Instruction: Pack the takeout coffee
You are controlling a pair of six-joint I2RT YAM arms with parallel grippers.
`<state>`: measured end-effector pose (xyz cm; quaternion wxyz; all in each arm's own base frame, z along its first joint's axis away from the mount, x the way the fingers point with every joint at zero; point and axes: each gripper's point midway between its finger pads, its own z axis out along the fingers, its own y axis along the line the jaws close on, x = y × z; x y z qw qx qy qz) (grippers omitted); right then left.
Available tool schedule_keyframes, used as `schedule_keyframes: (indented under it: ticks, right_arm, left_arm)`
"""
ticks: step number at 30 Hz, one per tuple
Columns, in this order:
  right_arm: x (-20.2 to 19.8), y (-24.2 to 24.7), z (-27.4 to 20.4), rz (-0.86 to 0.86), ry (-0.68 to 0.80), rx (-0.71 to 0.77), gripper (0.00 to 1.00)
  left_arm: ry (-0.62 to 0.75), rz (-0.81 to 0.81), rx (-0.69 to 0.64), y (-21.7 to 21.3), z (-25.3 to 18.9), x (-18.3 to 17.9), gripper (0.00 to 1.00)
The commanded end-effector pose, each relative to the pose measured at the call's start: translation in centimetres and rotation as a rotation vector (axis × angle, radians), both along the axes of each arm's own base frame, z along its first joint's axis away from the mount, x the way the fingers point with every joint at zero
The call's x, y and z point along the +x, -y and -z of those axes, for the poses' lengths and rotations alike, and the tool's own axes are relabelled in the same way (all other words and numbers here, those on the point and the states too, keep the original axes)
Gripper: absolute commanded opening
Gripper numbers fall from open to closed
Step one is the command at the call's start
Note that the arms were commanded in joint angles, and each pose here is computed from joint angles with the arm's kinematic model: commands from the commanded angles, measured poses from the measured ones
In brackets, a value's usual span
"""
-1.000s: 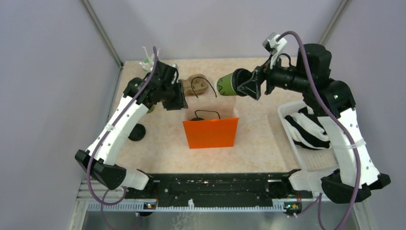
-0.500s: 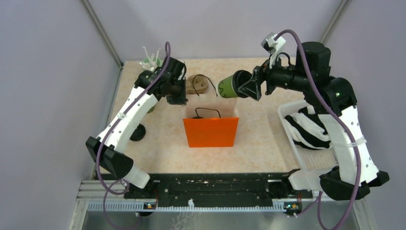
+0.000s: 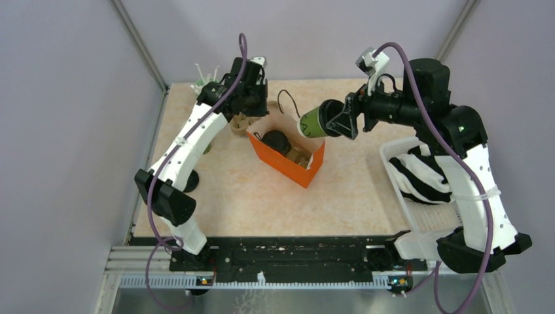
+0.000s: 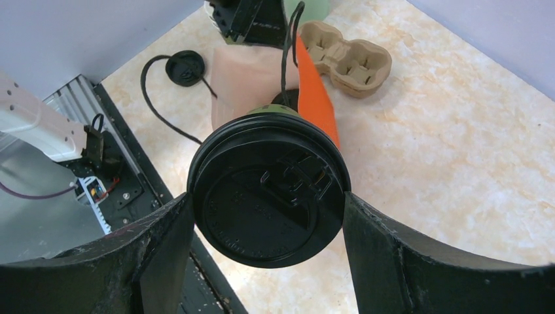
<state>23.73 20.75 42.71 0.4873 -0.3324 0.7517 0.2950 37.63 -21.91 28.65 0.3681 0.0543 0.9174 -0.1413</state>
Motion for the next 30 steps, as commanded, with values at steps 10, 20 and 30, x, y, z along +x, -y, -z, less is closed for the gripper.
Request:
schedule_keyframes:
  ticks: [10, 20, 30]
  right_arm:
    - [-0.4, -1.2, -0.5, -0.022, -0.042, -0.01, 0.45]
    - [-2.7, -3.7, 0.5, -0.106, -0.064, -0.063, 0.45]
    - [-5.7, -7.0, 2.0, -0.15, 0.021, -0.173, 0.43]
  left_arm:
    - [0.299, -0.032, -0.163, 0.1, -4.2, 1.8, 0.0]
    - [0.35, -0.052, -0.197, -2.4, -3.1, -2.0, 0.0]
    - [0.356, -0.046, -0.297, -2.8, -2.8, -5.0, 0.0]
